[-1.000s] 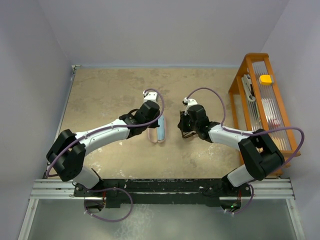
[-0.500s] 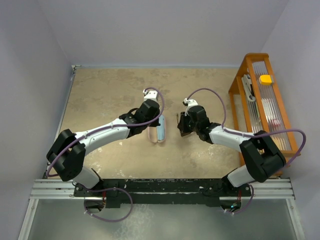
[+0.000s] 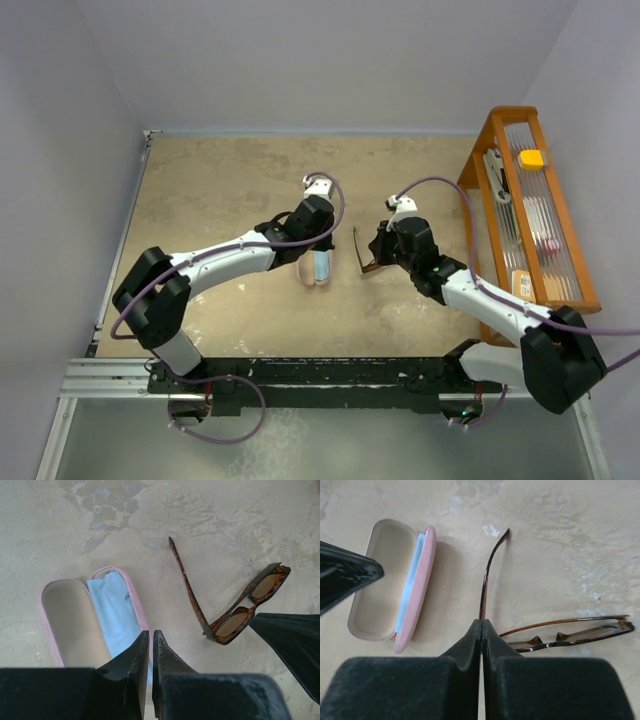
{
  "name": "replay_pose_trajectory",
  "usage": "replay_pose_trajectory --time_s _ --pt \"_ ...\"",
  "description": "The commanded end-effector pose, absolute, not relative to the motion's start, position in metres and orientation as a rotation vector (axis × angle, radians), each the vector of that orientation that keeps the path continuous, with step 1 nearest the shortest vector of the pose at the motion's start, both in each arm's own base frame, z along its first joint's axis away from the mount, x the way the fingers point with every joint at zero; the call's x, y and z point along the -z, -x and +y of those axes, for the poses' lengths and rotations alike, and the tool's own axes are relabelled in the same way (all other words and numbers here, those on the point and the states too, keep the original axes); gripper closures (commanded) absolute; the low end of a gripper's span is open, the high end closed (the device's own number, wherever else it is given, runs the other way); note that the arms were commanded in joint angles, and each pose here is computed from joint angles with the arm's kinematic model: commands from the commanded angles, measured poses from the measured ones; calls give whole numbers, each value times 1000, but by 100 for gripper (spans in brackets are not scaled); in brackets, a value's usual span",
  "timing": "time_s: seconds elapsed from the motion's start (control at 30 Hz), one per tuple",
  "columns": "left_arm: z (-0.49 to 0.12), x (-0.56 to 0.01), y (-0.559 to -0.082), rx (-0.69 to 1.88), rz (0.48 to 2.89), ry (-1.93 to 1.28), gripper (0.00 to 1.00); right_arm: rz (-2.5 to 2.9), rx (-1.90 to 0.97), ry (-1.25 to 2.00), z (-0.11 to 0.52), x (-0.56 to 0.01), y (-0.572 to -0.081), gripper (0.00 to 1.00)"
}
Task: Organize the sunglasses
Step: Place the sunglasses at the center of the board, then fold the sunglasses at the center of the board.
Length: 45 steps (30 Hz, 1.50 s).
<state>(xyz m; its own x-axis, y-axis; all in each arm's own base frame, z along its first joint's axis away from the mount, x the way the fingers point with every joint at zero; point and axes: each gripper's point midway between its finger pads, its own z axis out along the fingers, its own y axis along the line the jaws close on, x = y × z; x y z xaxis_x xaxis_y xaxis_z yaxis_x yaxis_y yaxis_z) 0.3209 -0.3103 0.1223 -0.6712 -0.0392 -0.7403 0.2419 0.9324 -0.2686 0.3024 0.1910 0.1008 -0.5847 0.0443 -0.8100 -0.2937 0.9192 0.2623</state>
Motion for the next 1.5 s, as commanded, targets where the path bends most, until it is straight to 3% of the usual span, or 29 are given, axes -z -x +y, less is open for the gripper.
replay_pose_trajectory --time_s 0.0,0.63,1.1,1.47 --pt "-342 -142 -332 539 2209 -165 98 2131 -372 95 170 -113 -299 100" --pt "-378 -106 -349 432 2306 -239 100 2211 -75 -79 115 -98 -284 100" --pt "-384 -88 -361 337 2375 -214 85 2216 -64 -105 113 -87 -284 100" --pt "-390 -79 -369 301 2390 -199 85 2226 -34 -120 107 -74 -280 100"
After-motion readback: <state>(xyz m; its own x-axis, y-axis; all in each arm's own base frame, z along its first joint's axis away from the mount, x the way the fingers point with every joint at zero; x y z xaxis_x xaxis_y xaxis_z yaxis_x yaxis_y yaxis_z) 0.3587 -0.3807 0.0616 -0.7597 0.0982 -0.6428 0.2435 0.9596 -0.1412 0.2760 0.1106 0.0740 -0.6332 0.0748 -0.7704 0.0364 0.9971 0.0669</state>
